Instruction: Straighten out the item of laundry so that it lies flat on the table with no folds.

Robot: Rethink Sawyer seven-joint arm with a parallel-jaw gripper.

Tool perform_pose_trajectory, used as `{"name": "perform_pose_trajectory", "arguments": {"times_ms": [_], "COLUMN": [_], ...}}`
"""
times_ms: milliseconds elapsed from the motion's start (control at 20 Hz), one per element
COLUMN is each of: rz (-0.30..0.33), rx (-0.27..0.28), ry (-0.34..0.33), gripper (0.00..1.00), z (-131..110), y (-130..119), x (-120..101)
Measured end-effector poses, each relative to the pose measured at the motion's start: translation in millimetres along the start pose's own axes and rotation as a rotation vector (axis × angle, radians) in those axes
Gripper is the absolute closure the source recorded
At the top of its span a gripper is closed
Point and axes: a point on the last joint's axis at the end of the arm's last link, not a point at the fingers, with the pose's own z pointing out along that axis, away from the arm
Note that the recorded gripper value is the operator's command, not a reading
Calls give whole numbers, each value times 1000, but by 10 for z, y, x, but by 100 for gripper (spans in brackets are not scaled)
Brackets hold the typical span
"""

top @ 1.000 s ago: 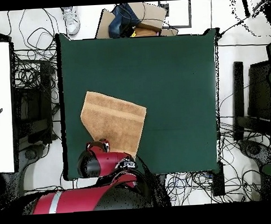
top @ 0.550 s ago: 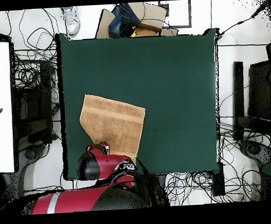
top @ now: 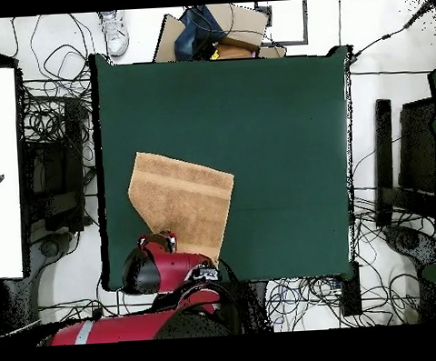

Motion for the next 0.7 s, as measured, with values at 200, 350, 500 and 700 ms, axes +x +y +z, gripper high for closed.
{"name": "perform_pose_trajectory", "arguments": {"times_ms": [200,350,500,700], "rz": [13,26,52,84], "rx": [2,2,1,-1], "ry": [0,-1,2,15], "gripper": [100,100,100,100], "z": [-185,-275,-388,-477], "y": [-9,-39,-99,-168], "x": [-4,-45,-137,-225]}}
